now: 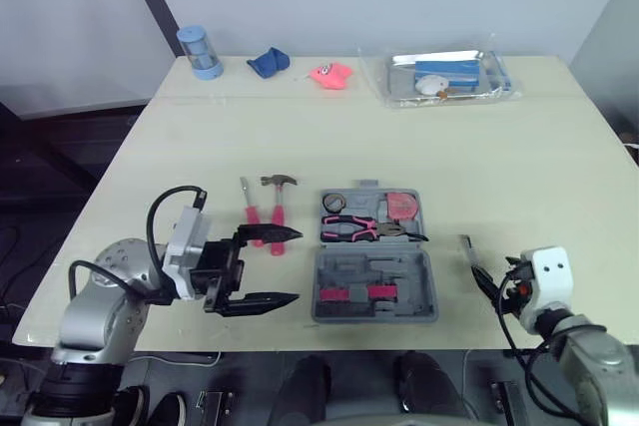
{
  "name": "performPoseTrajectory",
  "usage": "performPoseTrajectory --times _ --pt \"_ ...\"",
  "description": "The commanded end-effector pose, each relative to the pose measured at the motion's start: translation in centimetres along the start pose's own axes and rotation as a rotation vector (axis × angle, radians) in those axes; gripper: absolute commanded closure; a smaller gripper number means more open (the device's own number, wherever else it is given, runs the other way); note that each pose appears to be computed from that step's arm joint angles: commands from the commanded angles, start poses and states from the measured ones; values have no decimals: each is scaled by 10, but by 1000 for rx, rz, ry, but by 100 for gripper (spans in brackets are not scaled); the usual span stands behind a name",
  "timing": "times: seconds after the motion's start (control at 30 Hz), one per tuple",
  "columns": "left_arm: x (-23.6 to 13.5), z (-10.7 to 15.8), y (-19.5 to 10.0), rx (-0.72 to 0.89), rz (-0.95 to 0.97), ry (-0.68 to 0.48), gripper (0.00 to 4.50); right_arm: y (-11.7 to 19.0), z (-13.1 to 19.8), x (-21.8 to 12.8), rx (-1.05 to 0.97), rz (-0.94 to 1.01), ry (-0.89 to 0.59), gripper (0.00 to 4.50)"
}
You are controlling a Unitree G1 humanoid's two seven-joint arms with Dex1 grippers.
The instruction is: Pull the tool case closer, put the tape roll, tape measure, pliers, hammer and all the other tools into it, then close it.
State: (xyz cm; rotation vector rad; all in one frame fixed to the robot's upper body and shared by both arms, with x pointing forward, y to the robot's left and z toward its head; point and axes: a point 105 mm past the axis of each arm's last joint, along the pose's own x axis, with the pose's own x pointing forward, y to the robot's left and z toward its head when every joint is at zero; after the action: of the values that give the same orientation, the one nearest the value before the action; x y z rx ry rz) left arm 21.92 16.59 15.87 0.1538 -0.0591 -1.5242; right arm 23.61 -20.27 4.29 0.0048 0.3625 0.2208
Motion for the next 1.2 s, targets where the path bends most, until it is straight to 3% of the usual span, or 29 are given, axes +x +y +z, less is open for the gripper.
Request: performPoseTrajectory --times 0.03,0.3,0.37,0.4,0.5,0.63,0.67,0.97,1.2 --pt "-3 5 1 21 -13 5 0 2 0 4 5 1 -41 70" --pt "-4 6 3 27 -19 12 0 2 -15 14 -1 6 -52 70" --pt "-5 6 4 27 -19 14 0 2 -16 15 -11 8 -58 121" --pt "-5 6 4 28 -19 14 0 2 -16 16 -17 11 -62 170" --pt "-6 6 5 28 -17 15 0 0 -12 20 -30 2 -79 228" --pt "-6 5 6 25 -15 14 0 -1 -10 21 -45 0 -88 421" --pt "-7 5 6 25 -14 14 0 -1 -10 21 -49 0 -90 445" --pt "-10 3 6 22 2 15 0 -7 5 9 -190 67 -102 445" --pt "-15 1 8 39 11 32 0 14 34 -4 -376 361 -49 445"
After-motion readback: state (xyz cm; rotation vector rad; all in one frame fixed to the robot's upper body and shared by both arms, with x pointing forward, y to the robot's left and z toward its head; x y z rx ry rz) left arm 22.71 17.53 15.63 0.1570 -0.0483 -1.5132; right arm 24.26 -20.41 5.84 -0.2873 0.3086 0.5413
